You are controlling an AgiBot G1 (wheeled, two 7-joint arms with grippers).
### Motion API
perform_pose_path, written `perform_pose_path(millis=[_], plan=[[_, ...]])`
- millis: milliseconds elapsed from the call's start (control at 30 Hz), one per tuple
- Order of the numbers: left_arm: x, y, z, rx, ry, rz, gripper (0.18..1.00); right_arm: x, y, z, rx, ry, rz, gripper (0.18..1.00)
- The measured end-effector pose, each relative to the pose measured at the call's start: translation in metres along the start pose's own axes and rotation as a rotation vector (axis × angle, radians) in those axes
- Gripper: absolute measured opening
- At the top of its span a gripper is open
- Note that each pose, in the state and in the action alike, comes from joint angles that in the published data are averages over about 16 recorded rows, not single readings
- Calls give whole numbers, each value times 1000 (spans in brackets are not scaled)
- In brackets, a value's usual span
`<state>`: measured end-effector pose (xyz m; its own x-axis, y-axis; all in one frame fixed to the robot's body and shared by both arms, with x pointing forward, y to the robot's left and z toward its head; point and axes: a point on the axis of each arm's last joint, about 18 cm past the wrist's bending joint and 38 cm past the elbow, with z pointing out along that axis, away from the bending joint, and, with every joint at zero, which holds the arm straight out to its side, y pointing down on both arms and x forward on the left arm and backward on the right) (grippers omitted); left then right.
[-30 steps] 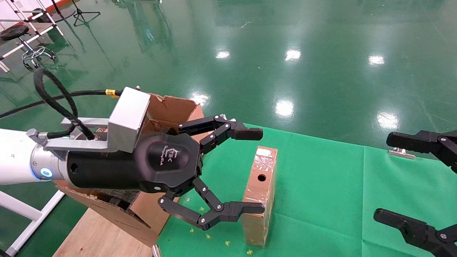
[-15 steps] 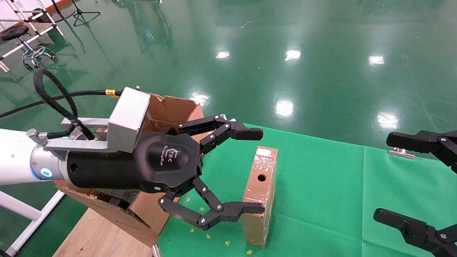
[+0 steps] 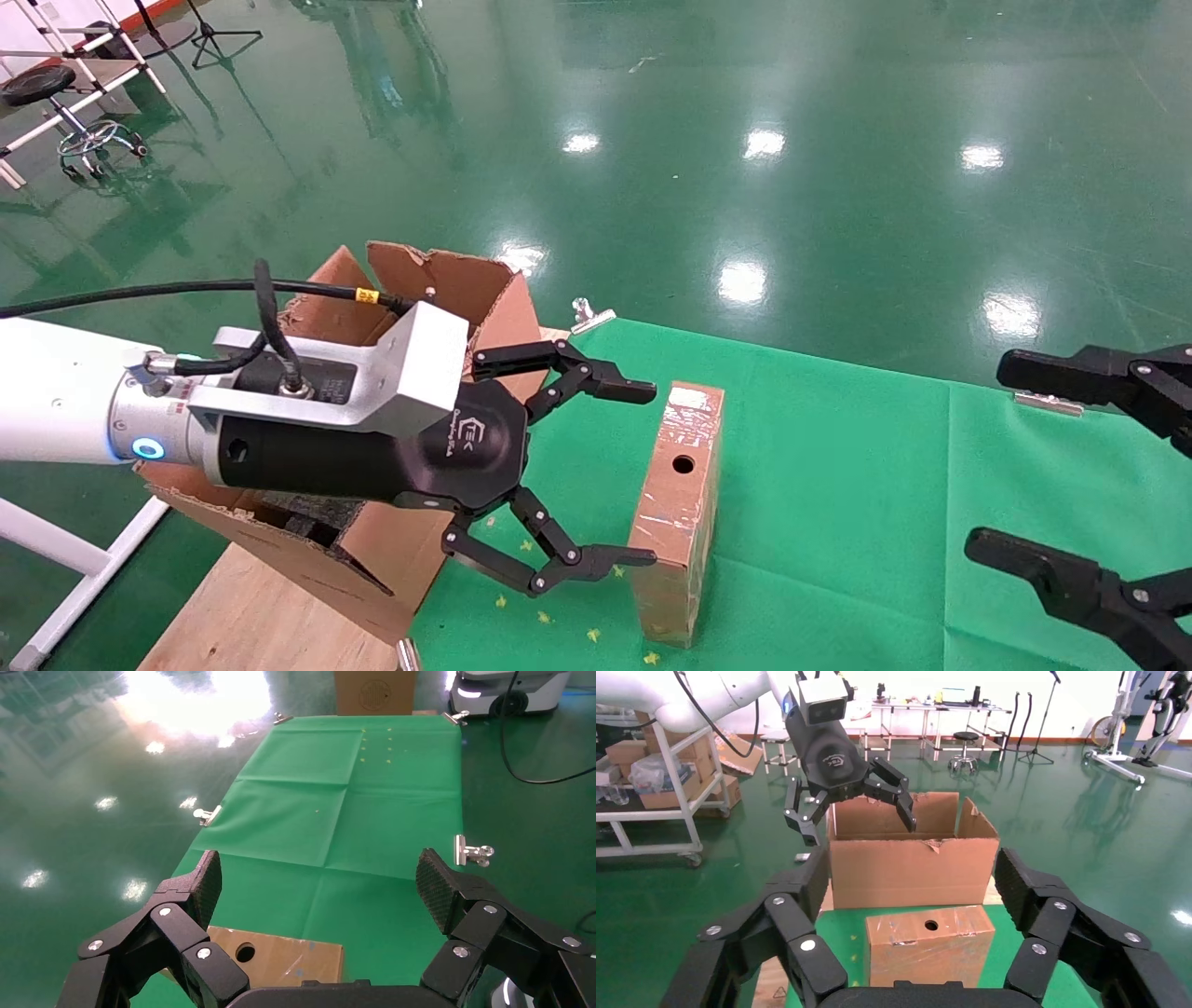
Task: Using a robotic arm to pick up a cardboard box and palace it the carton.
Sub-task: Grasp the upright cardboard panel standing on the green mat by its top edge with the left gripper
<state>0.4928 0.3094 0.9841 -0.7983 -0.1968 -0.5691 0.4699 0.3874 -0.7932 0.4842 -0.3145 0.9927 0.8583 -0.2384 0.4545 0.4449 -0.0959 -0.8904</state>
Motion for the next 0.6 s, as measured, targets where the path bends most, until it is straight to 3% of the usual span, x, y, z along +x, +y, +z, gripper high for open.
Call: perform_pose_path(millis=[333, 600], plan=[[-23, 4, 3, -131, -63, -43, 1001, 0, 0, 0, 0, 0, 0, 764], [-57, -5, 27, -310, -133, -212, 1001, 0, 0, 0, 0, 0, 0, 590]])
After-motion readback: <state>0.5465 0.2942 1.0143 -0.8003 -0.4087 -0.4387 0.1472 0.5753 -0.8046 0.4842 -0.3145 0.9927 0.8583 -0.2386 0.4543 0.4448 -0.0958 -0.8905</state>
